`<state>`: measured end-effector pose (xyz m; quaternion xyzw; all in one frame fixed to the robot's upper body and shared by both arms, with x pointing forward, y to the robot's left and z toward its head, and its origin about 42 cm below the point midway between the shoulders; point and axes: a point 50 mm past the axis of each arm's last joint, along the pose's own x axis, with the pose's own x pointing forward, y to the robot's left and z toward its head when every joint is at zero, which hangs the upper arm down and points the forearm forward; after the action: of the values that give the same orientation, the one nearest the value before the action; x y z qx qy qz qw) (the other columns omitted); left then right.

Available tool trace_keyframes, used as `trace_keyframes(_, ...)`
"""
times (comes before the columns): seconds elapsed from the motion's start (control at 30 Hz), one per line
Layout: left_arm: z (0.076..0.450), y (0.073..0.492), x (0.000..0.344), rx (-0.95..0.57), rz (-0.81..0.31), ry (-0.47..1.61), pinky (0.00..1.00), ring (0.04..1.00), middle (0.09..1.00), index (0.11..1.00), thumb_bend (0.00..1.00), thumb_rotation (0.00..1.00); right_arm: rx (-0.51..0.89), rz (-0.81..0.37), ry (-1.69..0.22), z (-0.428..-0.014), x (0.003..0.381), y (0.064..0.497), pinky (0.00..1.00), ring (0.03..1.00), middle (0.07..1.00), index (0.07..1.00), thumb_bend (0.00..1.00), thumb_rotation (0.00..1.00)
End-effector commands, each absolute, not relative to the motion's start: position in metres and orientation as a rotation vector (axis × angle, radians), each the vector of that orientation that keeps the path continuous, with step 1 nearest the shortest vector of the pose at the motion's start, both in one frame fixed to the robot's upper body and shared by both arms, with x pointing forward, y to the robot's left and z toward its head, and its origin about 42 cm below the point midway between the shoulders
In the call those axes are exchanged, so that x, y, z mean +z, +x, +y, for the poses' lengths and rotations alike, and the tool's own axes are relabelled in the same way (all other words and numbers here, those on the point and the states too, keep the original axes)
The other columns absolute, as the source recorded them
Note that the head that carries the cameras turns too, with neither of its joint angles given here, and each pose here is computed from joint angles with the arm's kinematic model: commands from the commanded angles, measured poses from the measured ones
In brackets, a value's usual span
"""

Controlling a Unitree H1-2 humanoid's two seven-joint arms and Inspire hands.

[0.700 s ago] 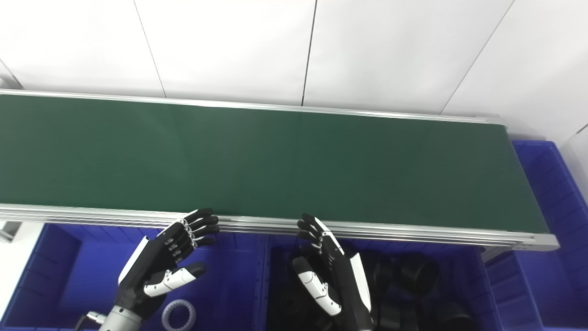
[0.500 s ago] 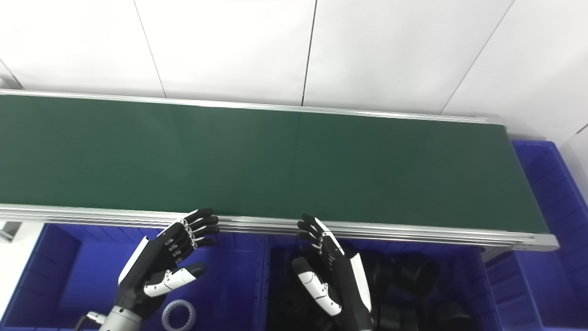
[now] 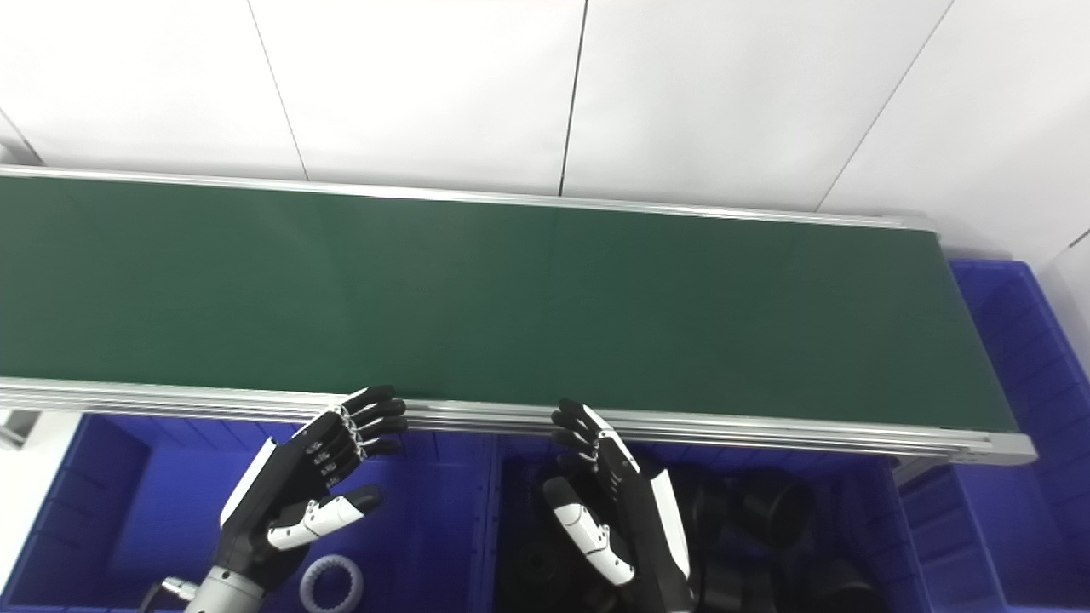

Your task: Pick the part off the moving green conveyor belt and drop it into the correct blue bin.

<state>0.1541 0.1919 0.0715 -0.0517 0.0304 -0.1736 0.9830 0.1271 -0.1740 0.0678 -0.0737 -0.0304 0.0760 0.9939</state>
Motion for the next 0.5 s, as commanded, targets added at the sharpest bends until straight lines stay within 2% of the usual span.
trace_keyframes(0.0,0.1913,0.1562,0.0784,-0.35,0.011,-0.106,0.72,0.777,0.803,0.816,0.85,0.39,0.151,-0.102,-0.14,-0.1735,0.0744,0.1283,0.7,0.782,0.827,0.858,0.57,0.76)
trace_keyframes(0.47,0.1908,0.1559,0.077,-0.355,0.006,-0.106,0.72,0.776,0.805,0.818,0.83,0.37,0.151,-0.102,-0.138,-0.1742,0.0739,0.1276,0.69,0.781,0.827,0.859,0.56,0.76)
